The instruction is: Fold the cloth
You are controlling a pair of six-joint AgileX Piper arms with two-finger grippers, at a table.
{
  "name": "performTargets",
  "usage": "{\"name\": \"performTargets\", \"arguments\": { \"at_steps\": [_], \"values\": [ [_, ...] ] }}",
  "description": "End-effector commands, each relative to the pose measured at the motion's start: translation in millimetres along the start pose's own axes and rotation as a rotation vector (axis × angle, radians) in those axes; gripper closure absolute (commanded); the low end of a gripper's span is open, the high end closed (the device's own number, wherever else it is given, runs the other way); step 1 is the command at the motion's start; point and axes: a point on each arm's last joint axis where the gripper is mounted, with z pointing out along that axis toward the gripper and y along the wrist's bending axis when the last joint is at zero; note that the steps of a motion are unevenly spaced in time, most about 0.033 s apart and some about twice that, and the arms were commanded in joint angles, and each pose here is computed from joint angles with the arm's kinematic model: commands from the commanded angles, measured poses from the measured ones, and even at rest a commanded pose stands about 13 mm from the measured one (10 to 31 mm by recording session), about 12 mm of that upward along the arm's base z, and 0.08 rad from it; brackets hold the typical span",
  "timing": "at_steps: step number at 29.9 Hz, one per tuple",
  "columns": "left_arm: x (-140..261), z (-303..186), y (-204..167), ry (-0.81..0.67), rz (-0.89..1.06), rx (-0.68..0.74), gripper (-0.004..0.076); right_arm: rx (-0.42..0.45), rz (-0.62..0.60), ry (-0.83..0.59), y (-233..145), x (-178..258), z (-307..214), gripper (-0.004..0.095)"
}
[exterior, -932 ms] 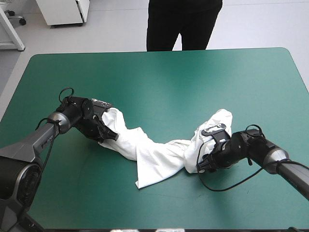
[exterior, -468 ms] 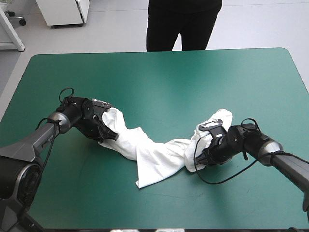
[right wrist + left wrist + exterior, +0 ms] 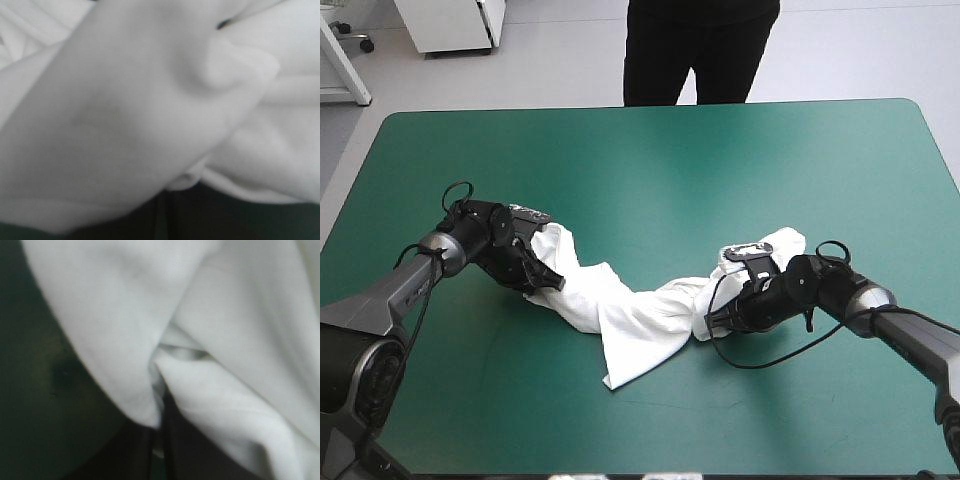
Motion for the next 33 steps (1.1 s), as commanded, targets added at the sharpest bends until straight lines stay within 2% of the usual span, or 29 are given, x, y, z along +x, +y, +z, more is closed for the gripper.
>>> {"name": "performTargets", "arguments": {
  "at_steps": [1, 8, 12, 18, 22, 26, 33],
  "values": [
    [-1.6, -12.0, 1.1, -0.066, 0.003, -0.027, 0.0733, -0.014, -0.062, 0.160, 5.0, 15.1, -10.0, 0.0925],
    [13.3, -73.0, -2.8, -0.224, 0.007, -0.049, 0.0733, 0.061, -0.137, -0.008, 23.0, -2.4, -108.5, 0.0925],
    [32.9, -121.4, -7.0, -0.368, 0.011, -0.069, 0.0733, 0.138, -0.156, -0.234, 33.5, -8.4, -182.1, 0.0925],
    [66.6, -217.6, -14.6, -0.716, 0.018, -0.118, 0.0733, 0.268, -0.140, -0.623, 43.1, -14.1, -282.9, 0.0925],
    [91.4, -291.3, -20.2, -0.972, 0.023, -0.154, 0.0733, 0.340, -0.138, -0.825, 48.0, -13.8, -336.4, 0.0925],
    [112.2, -349.3, -25.3, -1.106, 0.027, -0.166, 0.0733, 0.366, -0.155, -1.005, 55.4, -7.5, -382.1, 0.0925],
    [153.7, -434.8, -44.1, -1.451, 0.110, -0.113, 0.0733, 0.376, -0.190, -1.274, 68.4, 18.4, -451.7, 0.0925]
  ]
}}
